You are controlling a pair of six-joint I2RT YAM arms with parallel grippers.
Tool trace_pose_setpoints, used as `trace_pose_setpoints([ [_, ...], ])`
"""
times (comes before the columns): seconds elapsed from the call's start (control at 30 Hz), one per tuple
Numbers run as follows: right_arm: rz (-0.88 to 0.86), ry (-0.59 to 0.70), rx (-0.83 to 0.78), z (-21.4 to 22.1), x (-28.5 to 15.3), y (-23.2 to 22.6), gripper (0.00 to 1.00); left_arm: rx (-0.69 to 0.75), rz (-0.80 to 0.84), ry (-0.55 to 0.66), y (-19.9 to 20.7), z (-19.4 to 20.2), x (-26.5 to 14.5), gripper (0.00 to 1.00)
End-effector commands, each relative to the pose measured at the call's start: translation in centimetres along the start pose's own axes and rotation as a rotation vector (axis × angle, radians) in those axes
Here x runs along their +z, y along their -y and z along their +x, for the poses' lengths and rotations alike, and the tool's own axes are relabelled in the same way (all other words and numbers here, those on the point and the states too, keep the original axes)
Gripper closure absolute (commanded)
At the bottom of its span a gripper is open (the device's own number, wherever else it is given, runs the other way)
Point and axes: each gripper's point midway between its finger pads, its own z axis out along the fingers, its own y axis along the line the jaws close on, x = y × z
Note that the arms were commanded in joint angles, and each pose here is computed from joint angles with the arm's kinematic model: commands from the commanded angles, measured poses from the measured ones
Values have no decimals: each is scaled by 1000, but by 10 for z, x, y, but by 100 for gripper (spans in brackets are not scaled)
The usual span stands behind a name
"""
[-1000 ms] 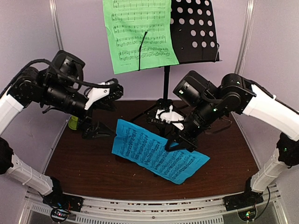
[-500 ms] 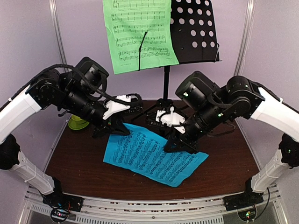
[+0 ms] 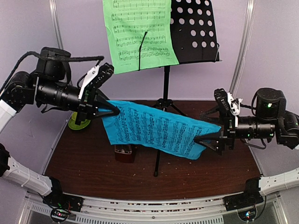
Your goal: Set up the instrument practice props
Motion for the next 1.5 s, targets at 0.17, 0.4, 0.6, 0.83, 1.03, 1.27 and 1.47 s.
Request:
trace_pose_setpoints([
  [0.17, 72, 189, 67, -26, 2, 16, 51, -96, 81, 233, 4, -41, -14, 100],
  [0.4, 79, 159, 36, -39, -2, 17, 100, -147, -11, 102, -10, -9, -5, 47],
  [0.6, 15, -184, -11, 1, 21, 9, 100, -1, -163, -124, -22, -5, -9, 26],
  [0.83, -5, -319, -20, 15, 27, 7, 100, 68, -101, -282, -11, 10, 21, 25],
  [1.03, -46, -292, -27, 2, 34, -1, 100, 113, -81, -293, -14, 7, 53, 24],
  [1.27, -71, -312, -36, 0, 45, -6, 100, 132, 5, -272, -4, -2, 73, 36],
  [1.47, -72, -288, -8, -3, 51, -6, 86, 134, -1, -277, -5, 0, 72, 100],
])
